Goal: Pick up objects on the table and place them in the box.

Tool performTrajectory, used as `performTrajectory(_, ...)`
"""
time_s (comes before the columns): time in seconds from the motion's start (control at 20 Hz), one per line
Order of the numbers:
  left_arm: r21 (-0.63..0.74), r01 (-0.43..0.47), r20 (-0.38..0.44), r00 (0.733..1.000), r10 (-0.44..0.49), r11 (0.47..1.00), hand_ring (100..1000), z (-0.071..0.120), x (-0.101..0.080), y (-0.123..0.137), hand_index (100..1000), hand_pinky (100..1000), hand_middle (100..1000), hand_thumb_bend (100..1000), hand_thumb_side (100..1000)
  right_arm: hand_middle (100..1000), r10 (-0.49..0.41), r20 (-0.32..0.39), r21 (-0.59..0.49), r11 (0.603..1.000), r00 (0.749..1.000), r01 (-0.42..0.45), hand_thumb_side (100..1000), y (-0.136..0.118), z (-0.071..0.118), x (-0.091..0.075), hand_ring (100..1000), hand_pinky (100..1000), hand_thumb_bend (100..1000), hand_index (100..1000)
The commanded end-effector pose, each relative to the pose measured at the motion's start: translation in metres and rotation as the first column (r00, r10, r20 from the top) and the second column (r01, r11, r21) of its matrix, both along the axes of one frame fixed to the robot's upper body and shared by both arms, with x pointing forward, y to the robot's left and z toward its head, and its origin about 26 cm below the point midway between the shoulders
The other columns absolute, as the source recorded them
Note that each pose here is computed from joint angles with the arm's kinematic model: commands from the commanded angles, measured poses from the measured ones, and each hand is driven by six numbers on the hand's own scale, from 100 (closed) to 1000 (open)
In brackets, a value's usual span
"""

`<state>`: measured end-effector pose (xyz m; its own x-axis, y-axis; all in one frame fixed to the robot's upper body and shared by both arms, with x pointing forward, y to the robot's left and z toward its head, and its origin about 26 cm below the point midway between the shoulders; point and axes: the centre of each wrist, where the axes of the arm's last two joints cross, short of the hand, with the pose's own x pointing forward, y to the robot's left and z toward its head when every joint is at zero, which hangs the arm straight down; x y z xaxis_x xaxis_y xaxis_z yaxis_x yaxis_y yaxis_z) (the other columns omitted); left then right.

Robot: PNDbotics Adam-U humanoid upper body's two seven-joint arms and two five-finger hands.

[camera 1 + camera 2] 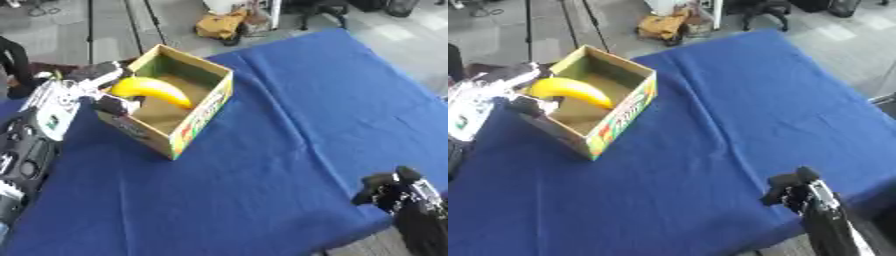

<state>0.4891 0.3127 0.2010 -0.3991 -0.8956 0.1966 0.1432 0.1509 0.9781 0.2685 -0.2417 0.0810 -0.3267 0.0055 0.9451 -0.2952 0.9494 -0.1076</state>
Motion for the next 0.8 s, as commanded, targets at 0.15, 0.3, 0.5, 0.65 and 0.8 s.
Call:
performTrajectory(0.15,0.03,-0.04,0.069,0.997,0.038,0.999,606,0.018,0.0,0.01,696,613,603,298,327,481,0.023,0.018,-0.022,0.999,1.0,-0.023,965,0.001,0.006,0.004,543,590,100,630)
performTrajectory(0.3,0.052,-0.052,0.087,0.995,0.048,0.997,644,0.016,0.0,0.009,737,649,646,444,457,481,0.021,0.017,-0.022,1.0,1.0,-0.02,966,0.0,0.005,0.004,543,590,100,630)
performTrajectory(0.5,0.086,-0.078,0.094,0.993,0.07,0.993,728,0.012,0.0,0.01,786,720,721,684,650,481,0.017,0.013,-0.023,1.0,1.0,-0.016,966,0.0,0.004,0.004,543,590,100,630)
performTrajectory(0.65,0.107,-0.093,0.085,0.993,0.084,0.99,774,0.009,-0.001,0.013,803,761,768,809,750,481,0.014,0.011,-0.022,1.0,1.0,-0.014,965,-0.001,0.004,0.004,543,590,100,629)
performTrajectory(0.8,0.101,-0.097,0.094,0.992,0.088,0.99,793,0.007,-0.001,0.014,808,773,791,836,781,481,0.016,0.009,-0.021,1.0,1.0,-0.015,964,-0.001,0.003,0.004,543,590,100,629)
